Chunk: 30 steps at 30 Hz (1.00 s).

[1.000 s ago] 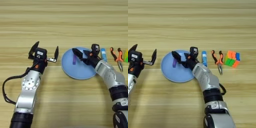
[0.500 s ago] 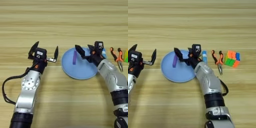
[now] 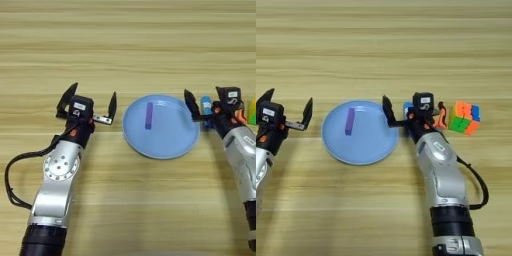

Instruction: Move the objects on the table

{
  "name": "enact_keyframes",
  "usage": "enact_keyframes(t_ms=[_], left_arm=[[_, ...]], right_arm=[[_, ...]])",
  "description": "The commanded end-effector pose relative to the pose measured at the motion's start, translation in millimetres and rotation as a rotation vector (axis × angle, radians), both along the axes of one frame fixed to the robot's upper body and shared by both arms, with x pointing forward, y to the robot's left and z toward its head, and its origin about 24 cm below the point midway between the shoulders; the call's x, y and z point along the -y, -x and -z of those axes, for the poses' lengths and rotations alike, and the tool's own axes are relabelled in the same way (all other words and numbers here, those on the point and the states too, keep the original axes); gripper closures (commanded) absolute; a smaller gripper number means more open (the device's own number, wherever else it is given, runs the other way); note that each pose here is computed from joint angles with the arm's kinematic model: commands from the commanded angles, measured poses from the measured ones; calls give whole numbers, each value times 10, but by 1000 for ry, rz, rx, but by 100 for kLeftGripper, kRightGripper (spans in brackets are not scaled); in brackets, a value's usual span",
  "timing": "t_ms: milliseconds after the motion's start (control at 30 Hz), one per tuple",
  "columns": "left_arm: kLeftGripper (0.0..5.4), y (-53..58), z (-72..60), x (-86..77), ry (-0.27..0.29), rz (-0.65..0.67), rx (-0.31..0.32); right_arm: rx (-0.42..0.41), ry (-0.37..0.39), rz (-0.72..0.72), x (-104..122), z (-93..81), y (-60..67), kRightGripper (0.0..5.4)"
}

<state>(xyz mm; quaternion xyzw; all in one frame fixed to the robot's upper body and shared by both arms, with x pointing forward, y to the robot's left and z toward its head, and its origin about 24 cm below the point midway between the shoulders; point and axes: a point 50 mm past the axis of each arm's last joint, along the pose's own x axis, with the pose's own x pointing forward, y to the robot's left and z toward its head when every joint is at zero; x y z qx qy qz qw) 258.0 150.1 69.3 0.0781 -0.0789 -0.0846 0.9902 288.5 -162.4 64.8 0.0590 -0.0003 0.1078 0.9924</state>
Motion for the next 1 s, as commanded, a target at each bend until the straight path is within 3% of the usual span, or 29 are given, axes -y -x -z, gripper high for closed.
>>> enact_keyframes(t_ms=[33,133,300,633,1000], left_arm=[[0,-17,-4,11,6,-2,0],[0,-19,-1,14,7,0,-1],[0,-18,11,22,8,3,-4],[0,-13,14,21,7,4,-5],[0,-11,13,20,5,2,-3]], right_arm=[[17,26,51,119,-12,43,2],[-1,44,73,185,32,74,2],[-38,146,131,321,127,113,2],[-84,246,137,342,246,133,2],[-112,289,107,303,348,114,2]])
